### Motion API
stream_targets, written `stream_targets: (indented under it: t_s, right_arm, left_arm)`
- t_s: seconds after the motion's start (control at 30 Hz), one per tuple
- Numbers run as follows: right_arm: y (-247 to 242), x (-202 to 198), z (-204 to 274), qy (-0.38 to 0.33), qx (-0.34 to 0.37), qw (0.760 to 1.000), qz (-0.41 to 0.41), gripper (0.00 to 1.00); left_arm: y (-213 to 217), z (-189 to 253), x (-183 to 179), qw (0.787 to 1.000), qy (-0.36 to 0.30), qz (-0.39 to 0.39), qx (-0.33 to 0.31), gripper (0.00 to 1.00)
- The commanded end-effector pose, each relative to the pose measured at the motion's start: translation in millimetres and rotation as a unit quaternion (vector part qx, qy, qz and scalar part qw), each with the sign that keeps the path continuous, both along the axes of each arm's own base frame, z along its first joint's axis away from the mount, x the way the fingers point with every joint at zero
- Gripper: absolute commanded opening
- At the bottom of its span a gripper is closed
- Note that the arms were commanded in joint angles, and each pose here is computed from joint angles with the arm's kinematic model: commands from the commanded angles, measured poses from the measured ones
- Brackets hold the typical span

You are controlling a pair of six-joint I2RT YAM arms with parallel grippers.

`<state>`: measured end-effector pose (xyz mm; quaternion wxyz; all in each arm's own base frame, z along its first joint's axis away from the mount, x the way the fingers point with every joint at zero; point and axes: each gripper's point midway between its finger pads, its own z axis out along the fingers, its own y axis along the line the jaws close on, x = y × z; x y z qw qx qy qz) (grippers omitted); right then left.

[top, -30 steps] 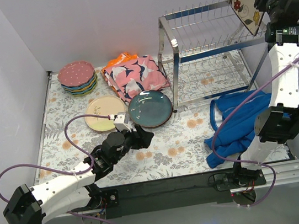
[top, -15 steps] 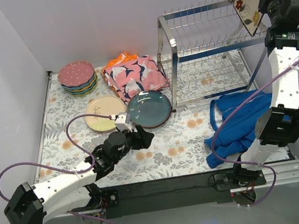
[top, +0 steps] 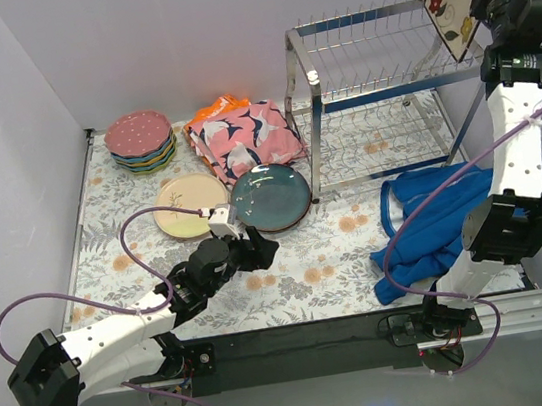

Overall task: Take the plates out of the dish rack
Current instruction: Unload the plate from the dish rack.

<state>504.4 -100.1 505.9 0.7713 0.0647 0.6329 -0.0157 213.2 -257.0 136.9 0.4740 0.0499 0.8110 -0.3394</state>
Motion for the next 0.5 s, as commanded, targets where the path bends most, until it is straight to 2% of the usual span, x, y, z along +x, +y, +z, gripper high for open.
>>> stream_targets:
  t_s: [0.0,0.4,0.47]
  right_arm:
    - [29,-66,157,-0.239,0.030,0.970,0.033,0.01]
    - [33,-79,171,-0.272,0.086,0.957,0.055,0.01]
    - [30,-81,170,-0.276,0.119,0.952,0.053,0.01]
  left_arm:
    - [1,11,7,1.000,-0.016,0.012,0.003,0.68]
    - [3,15,7,1.000,-0.021,0.016,-0.002,0.68]
    - [2,16,6,1.000,-0.021,0.013,-0.004,0.68]
